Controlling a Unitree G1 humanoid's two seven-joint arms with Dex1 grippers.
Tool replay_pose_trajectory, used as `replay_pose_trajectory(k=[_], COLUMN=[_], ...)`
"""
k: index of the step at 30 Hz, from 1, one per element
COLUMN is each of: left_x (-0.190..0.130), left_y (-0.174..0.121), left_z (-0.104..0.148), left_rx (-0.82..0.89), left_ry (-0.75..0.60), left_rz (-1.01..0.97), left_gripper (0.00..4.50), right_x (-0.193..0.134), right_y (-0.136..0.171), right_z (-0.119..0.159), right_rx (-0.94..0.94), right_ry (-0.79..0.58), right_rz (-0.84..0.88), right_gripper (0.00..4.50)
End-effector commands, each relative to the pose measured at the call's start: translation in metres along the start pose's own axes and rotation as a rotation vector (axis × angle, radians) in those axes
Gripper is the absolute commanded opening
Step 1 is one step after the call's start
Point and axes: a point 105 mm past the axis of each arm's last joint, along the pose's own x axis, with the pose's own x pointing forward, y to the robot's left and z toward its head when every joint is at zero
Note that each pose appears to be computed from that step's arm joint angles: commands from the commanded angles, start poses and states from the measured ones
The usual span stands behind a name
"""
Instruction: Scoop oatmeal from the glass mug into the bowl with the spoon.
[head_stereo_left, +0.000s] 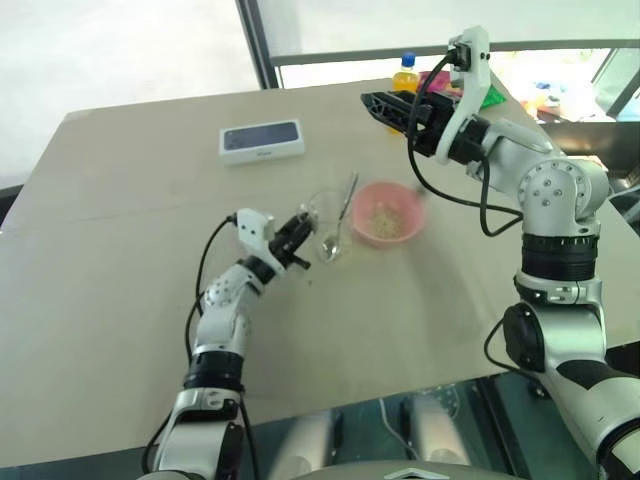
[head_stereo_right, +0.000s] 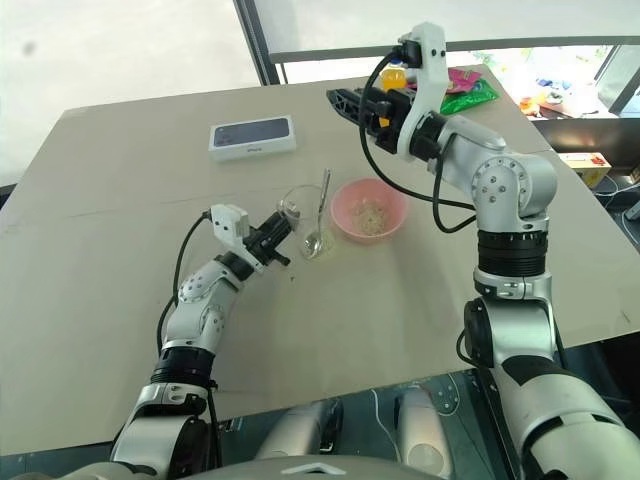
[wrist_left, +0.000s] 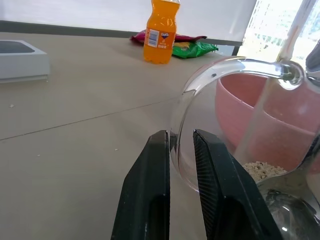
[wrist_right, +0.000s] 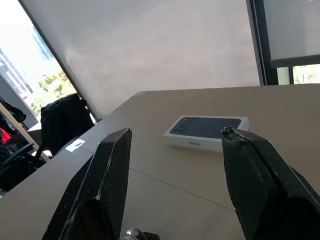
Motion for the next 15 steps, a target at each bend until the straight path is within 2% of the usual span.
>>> replay_pose_trajectory(k=[1,15], left_x=[-0.005,-0.036], left_y=[0.0,-0.008], left_z=[0.016,0.034], left_rx=[0.027,0.061], left_ry=[-0.065,-0.11], left_rz=[0.005,0.017], left_gripper=[0.79,0.79], right_x=[-0.002,-0.022], right_y=[0.008,-0.006], right_z=[0.02,0.008], right_rx=[-0.047,-0.014], right_ry=[-0.063,-0.104], right_rz=[0.026,-0.042], right_gripper=[2.86,2.86])
